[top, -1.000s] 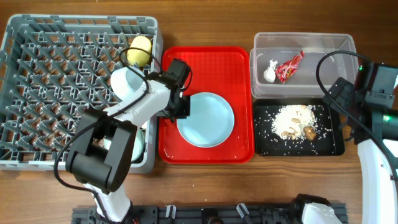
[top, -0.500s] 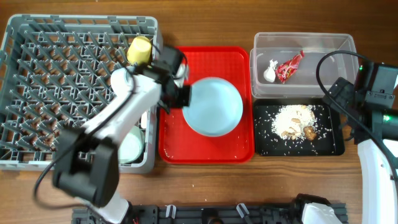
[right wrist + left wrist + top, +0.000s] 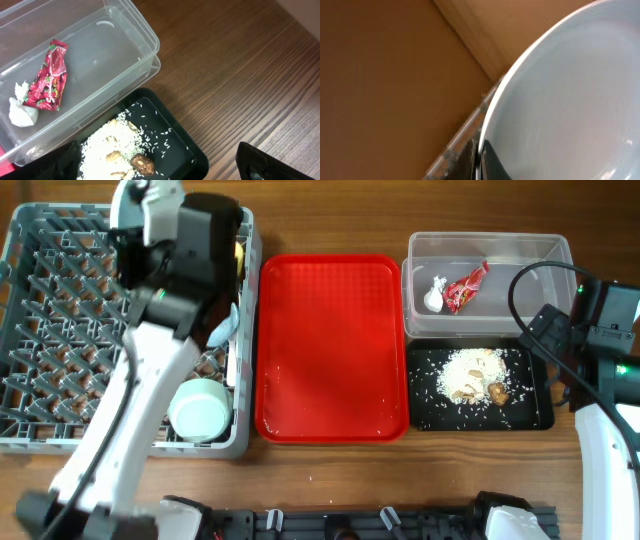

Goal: Sort waste into correct bins and load items into the dishwasher rack
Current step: 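Lift the plate with the left gripper and stand it upright in the rack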

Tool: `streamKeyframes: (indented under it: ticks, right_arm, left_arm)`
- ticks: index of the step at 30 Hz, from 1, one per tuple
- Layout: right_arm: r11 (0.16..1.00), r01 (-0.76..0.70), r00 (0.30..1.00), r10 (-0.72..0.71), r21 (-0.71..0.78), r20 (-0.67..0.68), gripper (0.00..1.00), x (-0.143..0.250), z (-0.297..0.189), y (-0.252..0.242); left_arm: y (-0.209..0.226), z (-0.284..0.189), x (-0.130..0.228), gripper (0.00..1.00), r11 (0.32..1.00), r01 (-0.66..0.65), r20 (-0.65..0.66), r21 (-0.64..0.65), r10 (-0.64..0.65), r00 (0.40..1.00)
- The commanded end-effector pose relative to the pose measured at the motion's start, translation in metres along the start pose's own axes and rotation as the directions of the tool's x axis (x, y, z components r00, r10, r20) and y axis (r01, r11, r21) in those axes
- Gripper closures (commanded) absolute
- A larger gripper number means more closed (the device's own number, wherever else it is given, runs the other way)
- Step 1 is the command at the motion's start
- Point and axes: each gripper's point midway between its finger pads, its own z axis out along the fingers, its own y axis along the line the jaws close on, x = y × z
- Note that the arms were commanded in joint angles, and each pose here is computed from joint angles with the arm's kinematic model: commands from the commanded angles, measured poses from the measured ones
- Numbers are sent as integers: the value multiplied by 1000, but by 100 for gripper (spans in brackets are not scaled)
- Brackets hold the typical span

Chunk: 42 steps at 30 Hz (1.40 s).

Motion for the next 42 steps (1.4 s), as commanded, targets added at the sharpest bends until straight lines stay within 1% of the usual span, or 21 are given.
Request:
streamKeyframes:
  ticks: [1,3,5,8,12,16,20,21,26,31,33,34,36,40,42]
  right_arm:
    - [1000,-5,1000,5,2,19,0,-5,-4,-2]
    - [1000,-5,1000,5,2,19,0,-4,-4,-2]
    - [1000,-5,1000,5,2,19,0,-5,-4,-2]
    - [1000,-5,1000,5,2,19,0,-5,-4,-2]
    - [1000,-5,1000,5,2,19,0,-5,-4,-2]
    - [1000,-5,1000,5,2,19,0,-5,-4,-2]
    - [1000,-5,1000,5,2,19,0,-5,-4,-2]
    - [1000,-5,1000,5,2,19,0,-5,-4,-2]
    - [1000,-5,1000,5,2,19,0,-5,-4,-2]
    - [1000,-5,1000,5,2,19,0,-5,-4,-2]
    - [1000,-5,1000,5,2,19,0,-4,-4,-2]
    - [1000,-5,1000,5,2,19,0,-5,-4,-2]
    - [1000,-5,1000,5,2,19,0,-4,-4,-2]
    - [1000,-5,1000,5,2,19,0,-5,-4,-2]
    - [1000,-5,1000,5,2,19,0,-5,-4,-2]
  left_arm:
    - [4,22,9,96,974,-196,-68,-113,189,980]
    - [10,38,16,96,972,-194,-104,-131,181,978]
    - [10,41,21,96,969,-208,-117,-133,193,974]
    - [-3,44,29,96,960,-252,-131,-123,236,963]
    - [-19,49,55,96,936,-336,-165,-104,317,934]
    - [-38,39,68,96,918,-389,-147,-72,376,915]
    - [-55,26,64,96,924,-379,-106,-42,374,922]
    - [-62,23,68,96,914,-405,-102,-32,400,911]
    - [-77,25,90,96,904,-427,-121,-23,422,899]
    - [-57,47,79,96,889,-441,-160,-125,421,893]
    - [-46,53,70,96,875,-451,-174,-174,424,889]
    - [-40,55,55,96,869,-452,-167,-202,424,890]
    - [-40,55,48,96,861,-466,-160,-204,441,883]
    - [-45,53,47,96,870,-454,-142,-192,433,890]
    - [-55,50,52,96,867,-476,-124,-146,461,878]
